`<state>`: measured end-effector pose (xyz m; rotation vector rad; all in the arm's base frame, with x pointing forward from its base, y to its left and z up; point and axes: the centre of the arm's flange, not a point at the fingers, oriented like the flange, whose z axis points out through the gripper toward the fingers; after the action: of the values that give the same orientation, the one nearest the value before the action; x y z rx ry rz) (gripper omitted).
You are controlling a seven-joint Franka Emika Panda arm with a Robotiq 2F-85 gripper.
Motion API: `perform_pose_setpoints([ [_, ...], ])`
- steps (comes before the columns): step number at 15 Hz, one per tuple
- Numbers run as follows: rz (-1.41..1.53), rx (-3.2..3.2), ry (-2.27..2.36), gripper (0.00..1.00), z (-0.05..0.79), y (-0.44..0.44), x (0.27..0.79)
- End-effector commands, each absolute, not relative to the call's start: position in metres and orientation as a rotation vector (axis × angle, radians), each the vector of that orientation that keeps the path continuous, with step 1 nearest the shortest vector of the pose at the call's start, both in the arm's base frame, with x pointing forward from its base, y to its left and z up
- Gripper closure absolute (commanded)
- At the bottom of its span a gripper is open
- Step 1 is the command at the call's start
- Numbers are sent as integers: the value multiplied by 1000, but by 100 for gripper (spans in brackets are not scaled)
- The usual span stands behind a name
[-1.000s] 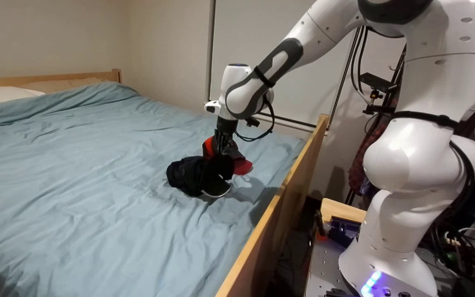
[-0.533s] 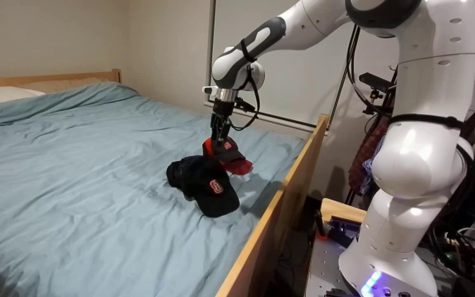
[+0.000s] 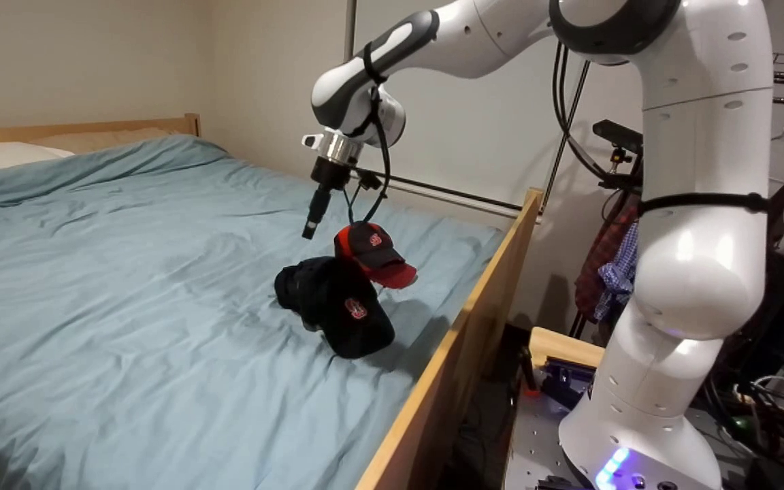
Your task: Put the left and right caps on the middle cap one at a time
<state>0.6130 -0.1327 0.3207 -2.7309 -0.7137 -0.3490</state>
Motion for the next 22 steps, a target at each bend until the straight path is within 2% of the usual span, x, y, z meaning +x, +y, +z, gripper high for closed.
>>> perform_pose_setpoints([
  [1, -382, -2755, -434, 0, 313, -106, 648],
  [7, -480, -2807, -20, 0, 323, -165, 659],
  [8, -423, -2820, -149, 0, 314, -153, 652],
  [13, -470, -2896, -88, 0, 320, -161, 656],
  [17, -569, -3096, 91, 0, 368, -230, 643],
  [20, -497, -3270, 181, 0, 373, -300, 622],
  [22, -401, -3393, 53, 0, 374, -342, 607],
])
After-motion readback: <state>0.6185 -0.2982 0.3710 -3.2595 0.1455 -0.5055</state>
